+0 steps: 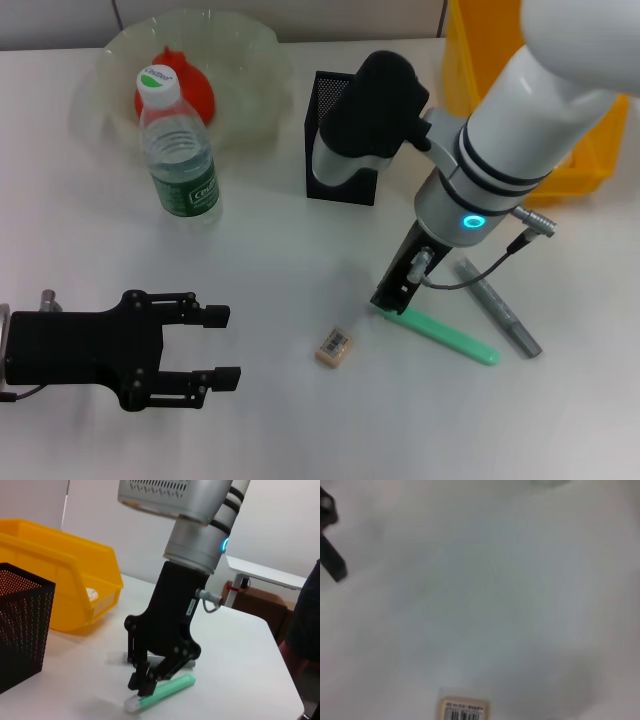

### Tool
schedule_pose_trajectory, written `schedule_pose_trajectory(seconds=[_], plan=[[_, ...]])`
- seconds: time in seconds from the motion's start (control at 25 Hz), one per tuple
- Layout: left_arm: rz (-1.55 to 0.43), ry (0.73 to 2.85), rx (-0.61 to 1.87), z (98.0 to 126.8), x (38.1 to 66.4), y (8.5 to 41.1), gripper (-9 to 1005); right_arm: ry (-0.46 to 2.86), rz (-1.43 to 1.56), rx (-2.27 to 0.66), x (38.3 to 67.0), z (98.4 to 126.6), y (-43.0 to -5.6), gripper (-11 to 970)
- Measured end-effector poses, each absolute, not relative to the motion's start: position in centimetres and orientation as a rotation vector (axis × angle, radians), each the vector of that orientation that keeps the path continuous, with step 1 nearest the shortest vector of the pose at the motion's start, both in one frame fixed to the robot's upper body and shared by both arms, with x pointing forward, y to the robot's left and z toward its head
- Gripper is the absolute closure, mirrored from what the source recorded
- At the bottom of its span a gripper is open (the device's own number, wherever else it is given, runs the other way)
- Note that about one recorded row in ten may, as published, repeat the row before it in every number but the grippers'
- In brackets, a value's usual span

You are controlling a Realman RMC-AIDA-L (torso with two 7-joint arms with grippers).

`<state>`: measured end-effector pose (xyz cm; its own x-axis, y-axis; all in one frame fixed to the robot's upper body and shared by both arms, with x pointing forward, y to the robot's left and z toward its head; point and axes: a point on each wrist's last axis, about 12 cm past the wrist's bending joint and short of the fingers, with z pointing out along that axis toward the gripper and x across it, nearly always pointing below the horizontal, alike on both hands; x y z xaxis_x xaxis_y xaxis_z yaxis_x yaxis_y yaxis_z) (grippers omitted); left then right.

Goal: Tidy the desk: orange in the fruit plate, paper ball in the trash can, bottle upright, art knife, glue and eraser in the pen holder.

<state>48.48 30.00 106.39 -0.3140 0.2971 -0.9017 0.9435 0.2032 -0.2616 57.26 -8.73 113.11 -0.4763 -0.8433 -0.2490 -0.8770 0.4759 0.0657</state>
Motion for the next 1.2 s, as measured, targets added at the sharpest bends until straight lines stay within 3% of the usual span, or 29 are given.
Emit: schedule_pose_trajectory(seconds=[0.28,0.48,0.68,0.92,1.2], plan=[[-1.126,1.751,1.161,106.4,48.4,30.1,268,2.477,0.378,-1.411,57.7,115.7,-10.2,882],[-1.129,1.749,1.159,106.4,48.3,30.1,268,2.490,0.383,-1.410,57.9,115.8,-10.7,927],[-1.130,1.746,1.160,106.4,48.4,30.1,268,2.504,0.376,-1.429,58.1,115.1,-10.7,834],[-1.131,1.746,1.159,106.4,48.4,29.9,268,2.512,0.367,-1.487,57.8,113.8,-10.0,596],[-1.129,1.745,1.157,106.3,48.4,29.8,268,2.501,0.309,-1.559,57.6,112.5,-9.1,404]])
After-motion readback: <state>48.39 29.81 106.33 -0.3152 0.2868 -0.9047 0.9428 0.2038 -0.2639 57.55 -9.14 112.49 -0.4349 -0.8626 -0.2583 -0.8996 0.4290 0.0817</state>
